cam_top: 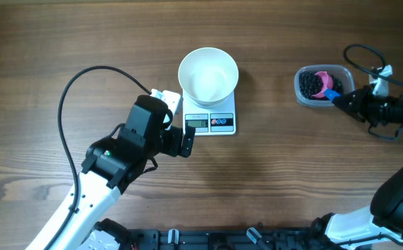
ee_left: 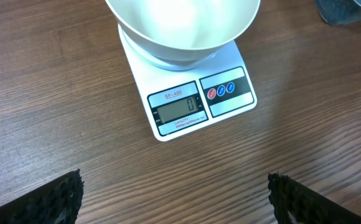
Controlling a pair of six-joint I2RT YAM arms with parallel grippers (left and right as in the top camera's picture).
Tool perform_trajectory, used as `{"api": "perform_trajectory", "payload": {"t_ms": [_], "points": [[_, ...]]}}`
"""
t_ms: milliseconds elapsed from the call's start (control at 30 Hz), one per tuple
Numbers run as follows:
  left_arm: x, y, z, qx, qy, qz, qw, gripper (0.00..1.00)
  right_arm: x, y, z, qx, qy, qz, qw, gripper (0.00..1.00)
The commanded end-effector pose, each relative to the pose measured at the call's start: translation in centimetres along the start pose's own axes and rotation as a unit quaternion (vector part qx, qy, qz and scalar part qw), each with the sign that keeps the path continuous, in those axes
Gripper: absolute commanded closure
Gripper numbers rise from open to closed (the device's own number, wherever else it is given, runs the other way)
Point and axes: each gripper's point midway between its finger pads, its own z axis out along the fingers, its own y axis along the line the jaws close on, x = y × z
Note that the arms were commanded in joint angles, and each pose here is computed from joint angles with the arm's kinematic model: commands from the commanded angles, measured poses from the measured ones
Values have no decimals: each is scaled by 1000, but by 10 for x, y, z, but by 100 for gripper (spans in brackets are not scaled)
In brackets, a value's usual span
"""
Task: Scoop item into bowl and weigh 150g on scale
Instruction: 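Drag the scoop through the beans with the right gripper to fill it, then lift the filled scoop out of the tub with the right gripper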
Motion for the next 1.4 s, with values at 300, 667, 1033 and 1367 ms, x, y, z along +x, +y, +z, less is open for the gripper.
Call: {"api": "perform_trajectory", "payload": {"t_ms": [300, 667, 1033, 1367], "points": [[-1, -1, 0, -1, -1, 12, 1000, 0, 5, -5, 1, -49, -9, 39, 998, 96], [-1, -1, 0, -1, -1, 12, 1000, 0, 6, 1, 3, -114, -31, 68, 991, 96], [-1, -1, 0, -1, -1, 12, 1000, 0, 3, 5, -2, -136, -38, 77, 987, 96], [-1, -1, 0, -1, -1, 12, 1000, 0, -1, -9, -10, -123, -54, 95, 986, 96]]}}
